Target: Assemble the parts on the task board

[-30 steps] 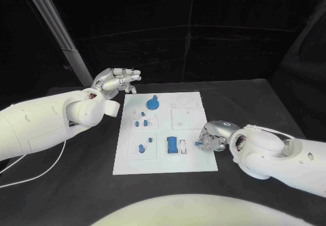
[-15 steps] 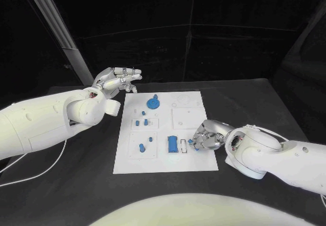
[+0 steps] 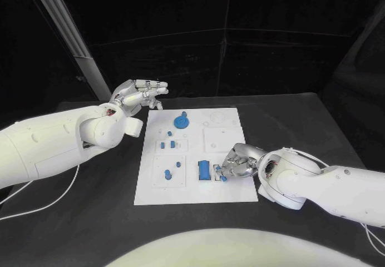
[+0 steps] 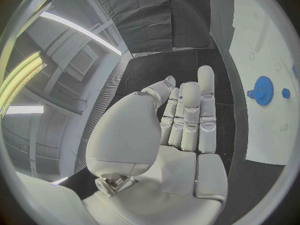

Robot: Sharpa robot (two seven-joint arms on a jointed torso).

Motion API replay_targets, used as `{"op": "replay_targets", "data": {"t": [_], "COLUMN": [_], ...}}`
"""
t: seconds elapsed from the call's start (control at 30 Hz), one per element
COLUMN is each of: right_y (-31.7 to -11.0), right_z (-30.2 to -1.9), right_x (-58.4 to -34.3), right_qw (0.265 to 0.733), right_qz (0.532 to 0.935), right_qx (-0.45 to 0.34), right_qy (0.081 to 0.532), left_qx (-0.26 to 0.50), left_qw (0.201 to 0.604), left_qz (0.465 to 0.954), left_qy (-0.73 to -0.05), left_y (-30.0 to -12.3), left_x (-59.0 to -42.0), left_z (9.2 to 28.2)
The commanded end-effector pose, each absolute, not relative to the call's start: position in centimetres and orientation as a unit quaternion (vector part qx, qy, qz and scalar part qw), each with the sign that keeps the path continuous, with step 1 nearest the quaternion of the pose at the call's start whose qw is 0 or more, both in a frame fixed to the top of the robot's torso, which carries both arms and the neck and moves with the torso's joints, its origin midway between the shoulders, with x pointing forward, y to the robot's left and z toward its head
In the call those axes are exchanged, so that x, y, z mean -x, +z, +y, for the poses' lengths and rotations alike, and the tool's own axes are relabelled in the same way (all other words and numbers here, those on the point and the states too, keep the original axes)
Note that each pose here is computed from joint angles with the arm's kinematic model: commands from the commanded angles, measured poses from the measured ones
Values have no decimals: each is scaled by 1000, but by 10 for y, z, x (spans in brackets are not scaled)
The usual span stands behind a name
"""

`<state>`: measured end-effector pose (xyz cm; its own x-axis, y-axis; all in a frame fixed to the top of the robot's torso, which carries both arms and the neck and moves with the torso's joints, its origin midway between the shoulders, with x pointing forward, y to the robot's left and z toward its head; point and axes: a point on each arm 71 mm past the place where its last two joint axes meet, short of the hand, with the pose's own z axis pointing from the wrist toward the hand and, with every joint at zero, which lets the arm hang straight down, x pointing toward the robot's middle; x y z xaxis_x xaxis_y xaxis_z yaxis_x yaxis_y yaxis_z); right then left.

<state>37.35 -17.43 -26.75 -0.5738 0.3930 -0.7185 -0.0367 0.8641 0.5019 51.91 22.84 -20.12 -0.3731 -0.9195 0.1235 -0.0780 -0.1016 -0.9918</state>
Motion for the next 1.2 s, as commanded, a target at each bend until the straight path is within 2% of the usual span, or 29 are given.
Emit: {"op": "replay_targets", "data": {"t": [0.03,0.4,1.2], "right_y": [-269,-271,-272], "right_z": [-173,-168,-160], "right_x": [-375,-381,-380], "right_qw": [444,462,458], "right_qz": [858,854,861], "right_qx": [-111,-98,-67], "right_qy": [232,219,209], "left_qx": [434,434,434], "left_qw": [345,344,343], "left_qz": [570,571,571], "left_qy": [-606,-607,-606], "left_y": [-200,-200,-200], "left_x": [-519,-519,-519], "left_z": [227,225,225]}}
